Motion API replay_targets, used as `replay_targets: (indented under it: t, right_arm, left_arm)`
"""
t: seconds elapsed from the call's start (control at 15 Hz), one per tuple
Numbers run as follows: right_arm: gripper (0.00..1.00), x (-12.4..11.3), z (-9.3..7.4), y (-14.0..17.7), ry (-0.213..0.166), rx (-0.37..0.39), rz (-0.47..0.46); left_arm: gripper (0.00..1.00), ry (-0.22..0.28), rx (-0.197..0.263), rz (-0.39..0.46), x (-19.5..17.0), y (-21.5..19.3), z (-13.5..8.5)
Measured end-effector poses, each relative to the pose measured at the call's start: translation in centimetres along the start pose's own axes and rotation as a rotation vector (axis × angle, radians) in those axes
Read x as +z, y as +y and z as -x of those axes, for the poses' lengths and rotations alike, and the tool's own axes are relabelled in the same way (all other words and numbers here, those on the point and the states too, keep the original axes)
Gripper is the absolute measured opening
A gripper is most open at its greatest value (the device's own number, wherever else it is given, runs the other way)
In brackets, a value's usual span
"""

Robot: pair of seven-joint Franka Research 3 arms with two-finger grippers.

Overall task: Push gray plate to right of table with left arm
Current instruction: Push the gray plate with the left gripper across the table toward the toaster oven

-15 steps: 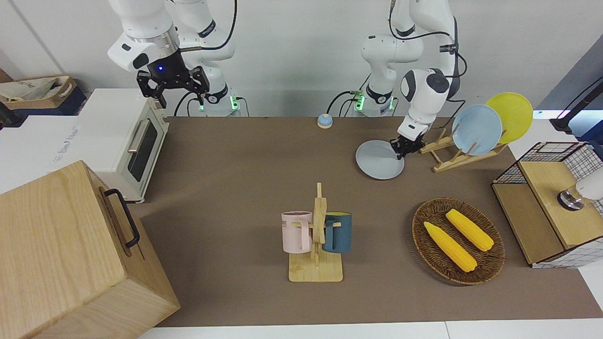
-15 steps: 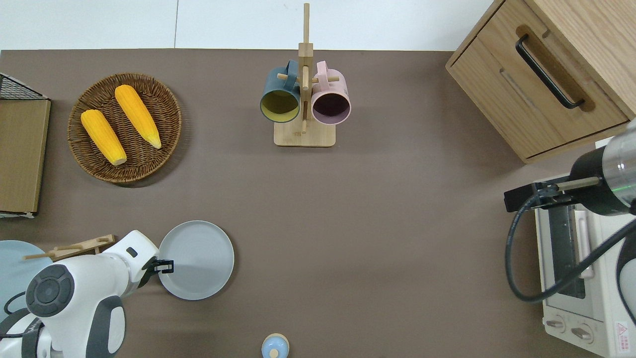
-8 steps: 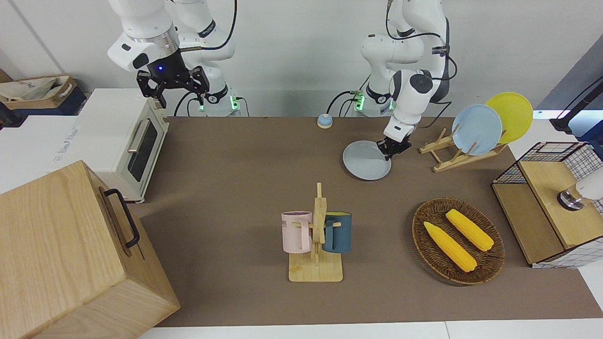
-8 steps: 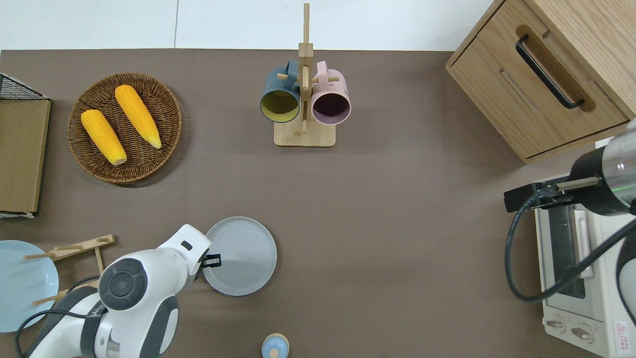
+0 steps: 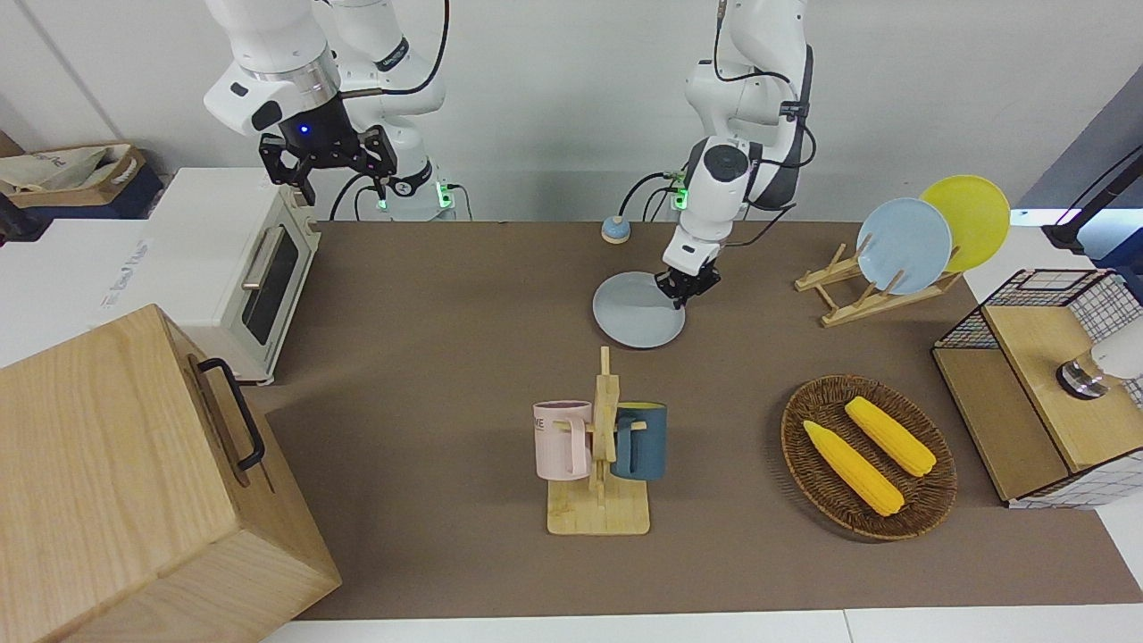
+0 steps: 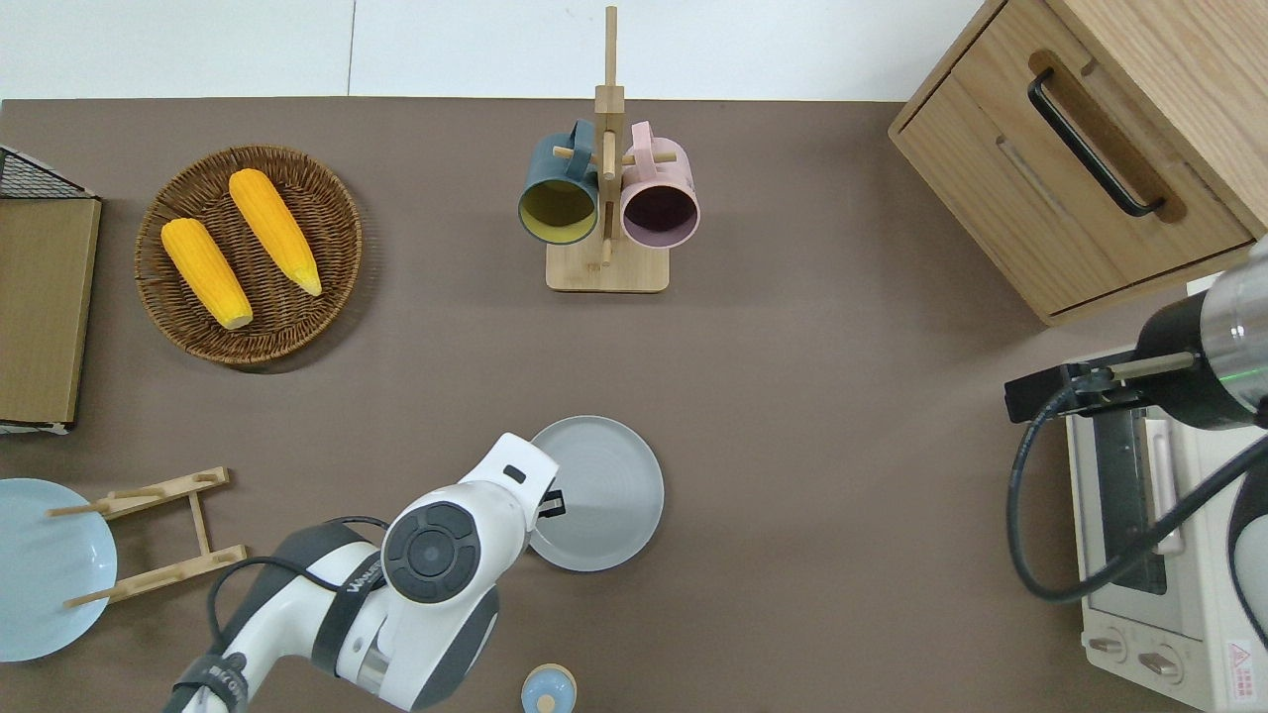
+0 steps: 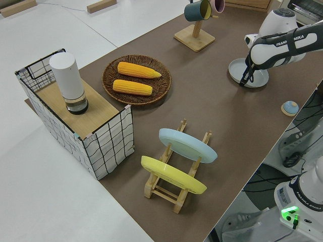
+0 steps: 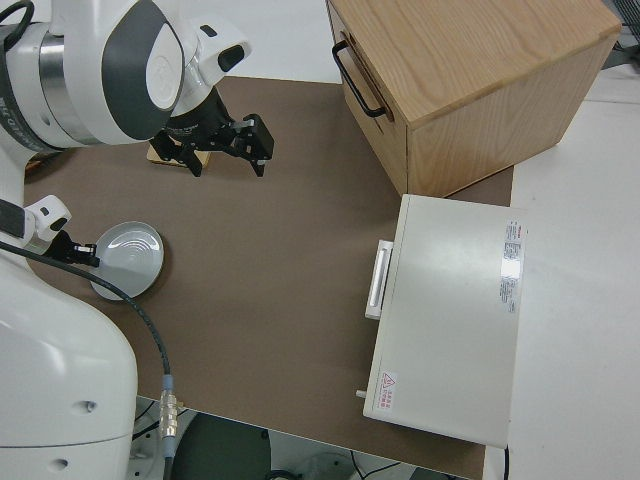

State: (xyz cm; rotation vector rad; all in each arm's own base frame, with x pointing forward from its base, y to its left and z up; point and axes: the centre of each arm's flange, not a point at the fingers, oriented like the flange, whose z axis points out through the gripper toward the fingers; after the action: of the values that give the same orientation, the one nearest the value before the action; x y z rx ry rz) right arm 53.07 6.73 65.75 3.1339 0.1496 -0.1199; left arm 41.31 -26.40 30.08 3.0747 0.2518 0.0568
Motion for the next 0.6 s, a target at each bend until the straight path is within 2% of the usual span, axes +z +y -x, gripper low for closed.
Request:
replay_targets:
  t: [0.33,0.6]
  right_arm:
    - [0.99,0.0,0.0,0.0,0.0,0.0,0.0]
    - [0.99,0.0,0.0,0.0,0.0,0.0,0.0]
  left_arm:
    - [0.04,-0.004,-0.049,0.038,0.5,8.2,1.7]
    - [0.04,-0.026,-0.08,0.061,0.6,12.9,2.1]
